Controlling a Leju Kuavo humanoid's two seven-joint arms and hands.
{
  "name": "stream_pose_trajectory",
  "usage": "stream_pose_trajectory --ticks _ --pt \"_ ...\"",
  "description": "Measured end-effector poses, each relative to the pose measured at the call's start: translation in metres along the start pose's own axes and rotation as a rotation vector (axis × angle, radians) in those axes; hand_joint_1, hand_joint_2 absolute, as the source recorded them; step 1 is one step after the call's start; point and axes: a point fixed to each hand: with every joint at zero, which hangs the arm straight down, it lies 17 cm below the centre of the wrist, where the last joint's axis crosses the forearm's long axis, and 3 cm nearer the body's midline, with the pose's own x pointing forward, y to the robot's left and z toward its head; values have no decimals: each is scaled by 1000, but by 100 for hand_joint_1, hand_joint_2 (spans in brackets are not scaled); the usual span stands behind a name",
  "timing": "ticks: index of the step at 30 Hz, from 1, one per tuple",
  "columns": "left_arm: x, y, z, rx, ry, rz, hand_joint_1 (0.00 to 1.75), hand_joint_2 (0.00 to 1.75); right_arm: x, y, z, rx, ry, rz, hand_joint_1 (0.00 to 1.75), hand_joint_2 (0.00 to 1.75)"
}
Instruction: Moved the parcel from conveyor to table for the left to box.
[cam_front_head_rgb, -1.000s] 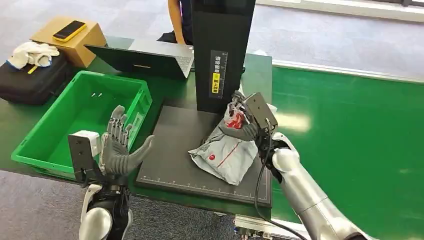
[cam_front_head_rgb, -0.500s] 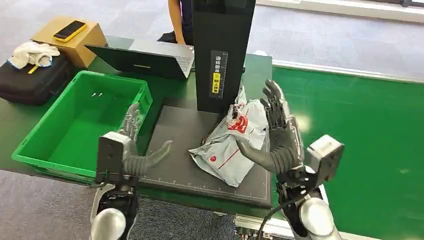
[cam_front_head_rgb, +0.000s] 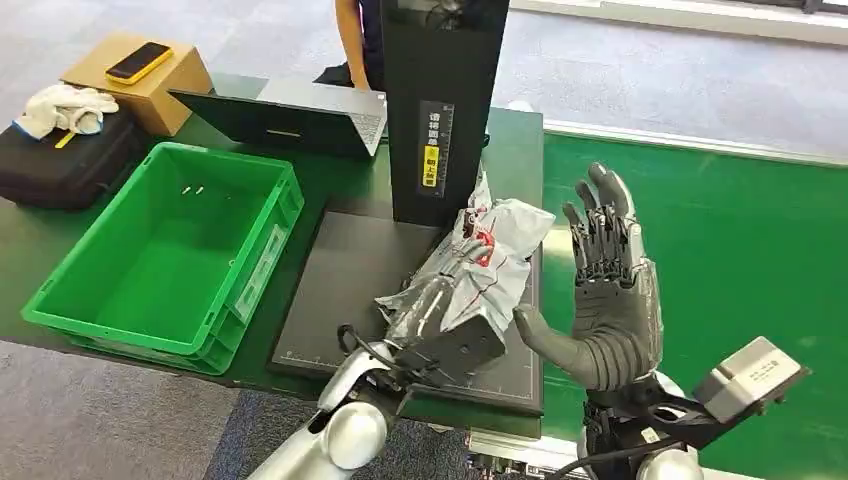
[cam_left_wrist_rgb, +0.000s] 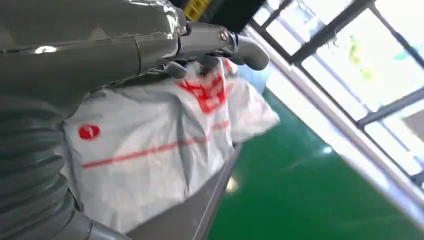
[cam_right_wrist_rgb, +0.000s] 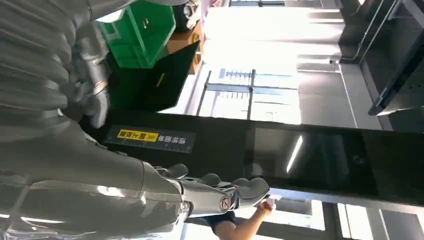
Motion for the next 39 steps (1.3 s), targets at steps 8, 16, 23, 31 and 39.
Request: stream_pose_trajectory --ticks 8,16,23,31,39 --pt "-15 -27 -1 -99 22 -43 0 175 3 -4 2 -15 0 2 0 175" --pt "-12 -17 -18 -132 7 -107 0 175 9 1 9 8 -13 -7 0 175" --pt "-10 -4 -34 -151 0 -174 0 175 15 3 9 19 -29 -5 0 175" --pt "-12 1 -38 -155 5 -190 0 175 19 2 8 18 -38 -5 0 175" --pt "-11 21 -47 -107 3 -199 0 175 19 3 13 15 -28 -5 0 175"
